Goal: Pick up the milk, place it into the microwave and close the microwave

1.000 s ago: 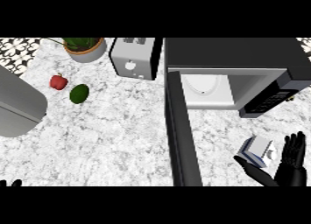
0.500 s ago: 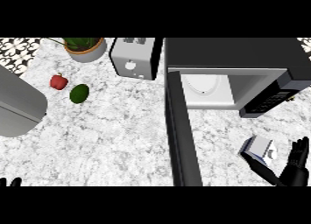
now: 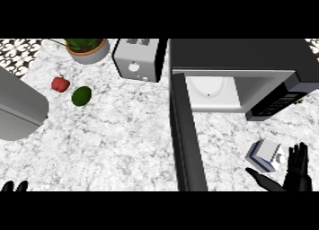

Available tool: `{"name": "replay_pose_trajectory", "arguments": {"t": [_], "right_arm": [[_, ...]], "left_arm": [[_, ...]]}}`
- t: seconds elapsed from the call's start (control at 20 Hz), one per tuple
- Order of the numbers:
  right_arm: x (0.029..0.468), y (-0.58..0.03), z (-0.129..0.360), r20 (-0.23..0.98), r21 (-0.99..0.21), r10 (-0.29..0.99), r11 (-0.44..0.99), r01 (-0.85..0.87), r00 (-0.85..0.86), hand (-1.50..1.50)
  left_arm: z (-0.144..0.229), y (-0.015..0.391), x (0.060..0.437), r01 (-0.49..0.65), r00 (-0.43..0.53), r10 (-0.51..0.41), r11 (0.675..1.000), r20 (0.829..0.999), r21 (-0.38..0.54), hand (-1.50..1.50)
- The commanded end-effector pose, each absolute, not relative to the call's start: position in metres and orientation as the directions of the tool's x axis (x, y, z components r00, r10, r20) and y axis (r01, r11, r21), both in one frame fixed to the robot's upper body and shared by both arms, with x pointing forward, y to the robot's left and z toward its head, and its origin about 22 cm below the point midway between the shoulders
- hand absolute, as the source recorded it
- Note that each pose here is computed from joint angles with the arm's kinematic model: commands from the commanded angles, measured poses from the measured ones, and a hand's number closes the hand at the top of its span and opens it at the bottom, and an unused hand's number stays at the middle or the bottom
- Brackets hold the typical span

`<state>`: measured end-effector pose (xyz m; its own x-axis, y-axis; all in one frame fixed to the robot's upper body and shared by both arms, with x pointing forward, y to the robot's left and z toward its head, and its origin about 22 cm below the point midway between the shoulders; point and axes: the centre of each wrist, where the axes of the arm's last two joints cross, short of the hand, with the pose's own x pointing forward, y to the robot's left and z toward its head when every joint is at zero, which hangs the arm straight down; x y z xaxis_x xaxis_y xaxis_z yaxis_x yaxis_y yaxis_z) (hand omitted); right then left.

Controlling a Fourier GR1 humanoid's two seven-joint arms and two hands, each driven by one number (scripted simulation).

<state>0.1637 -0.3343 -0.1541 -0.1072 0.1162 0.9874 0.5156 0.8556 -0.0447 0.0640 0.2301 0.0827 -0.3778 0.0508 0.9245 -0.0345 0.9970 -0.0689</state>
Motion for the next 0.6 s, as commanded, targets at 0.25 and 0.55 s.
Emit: {"name": "replay_pose_trajectory", "arguments": {"t": [0.25,0.55], "right_arm": [[0.182,-0.311,-0.154,0.958,0.090,0.010,0.938,0.336,-0.286,1.50],[0.194,-0.313,-0.143,0.927,-0.045,0.241,0.833,0.552,-0.288,1.50]], "left_arm": [[0.081,0.243,0.053,-0.034,-0.363,0.059,0.996,0.930,-0.077,-1.50],[0.075,0.249,0.067,-0.046,-0.360,0.058,0.996,0.931,-0.079,-1.50]]}}
